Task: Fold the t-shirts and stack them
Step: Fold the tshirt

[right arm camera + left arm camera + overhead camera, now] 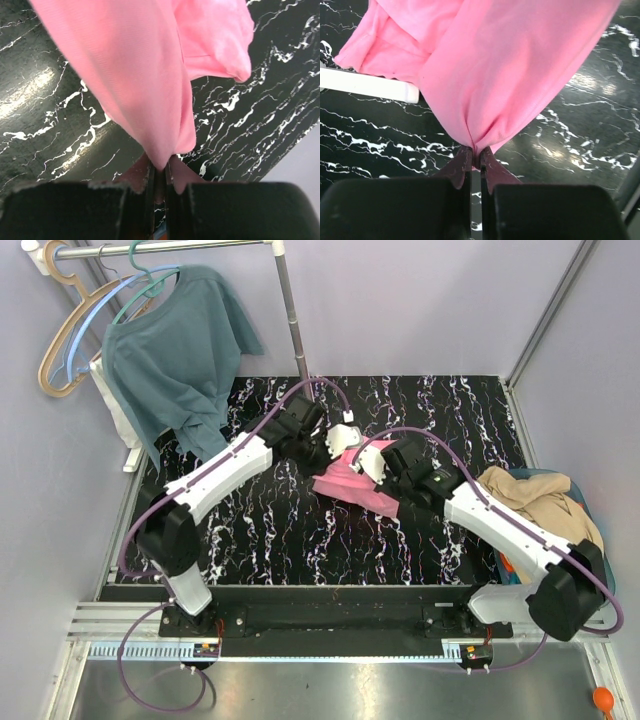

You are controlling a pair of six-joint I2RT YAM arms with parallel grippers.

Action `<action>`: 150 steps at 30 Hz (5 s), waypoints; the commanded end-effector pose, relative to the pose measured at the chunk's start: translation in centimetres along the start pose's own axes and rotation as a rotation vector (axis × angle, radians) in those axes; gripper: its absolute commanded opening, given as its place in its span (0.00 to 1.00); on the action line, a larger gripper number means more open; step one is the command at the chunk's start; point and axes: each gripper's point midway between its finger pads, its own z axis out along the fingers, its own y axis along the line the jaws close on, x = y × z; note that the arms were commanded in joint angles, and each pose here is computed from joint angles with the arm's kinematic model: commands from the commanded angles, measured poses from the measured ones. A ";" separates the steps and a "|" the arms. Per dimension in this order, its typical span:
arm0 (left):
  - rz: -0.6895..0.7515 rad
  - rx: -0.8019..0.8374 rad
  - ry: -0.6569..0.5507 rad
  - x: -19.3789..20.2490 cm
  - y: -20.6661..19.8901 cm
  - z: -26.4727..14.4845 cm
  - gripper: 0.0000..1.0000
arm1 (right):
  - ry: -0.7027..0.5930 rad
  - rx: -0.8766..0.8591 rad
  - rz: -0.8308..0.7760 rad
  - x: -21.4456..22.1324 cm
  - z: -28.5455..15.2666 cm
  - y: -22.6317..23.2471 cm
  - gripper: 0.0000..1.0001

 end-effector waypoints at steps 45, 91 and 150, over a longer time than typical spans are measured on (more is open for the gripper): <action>0.039 0.070 0.151 3.5 -0.2 3.5 0.00 | -0.017 -0.105 0.014 0.8 2.8 2.8 0.00; 0.055 -0.272 0.057 -1.6 15.6 11.2 0.11 | 0.078 0.072 0.077 1.0 13.2 -11.1 0.00; -0.076 -0.495 -0.084 -4.6 16.9 10.0 0.99 | 0.034 0.285 0.431 0.0 11.4 -15.8 0.86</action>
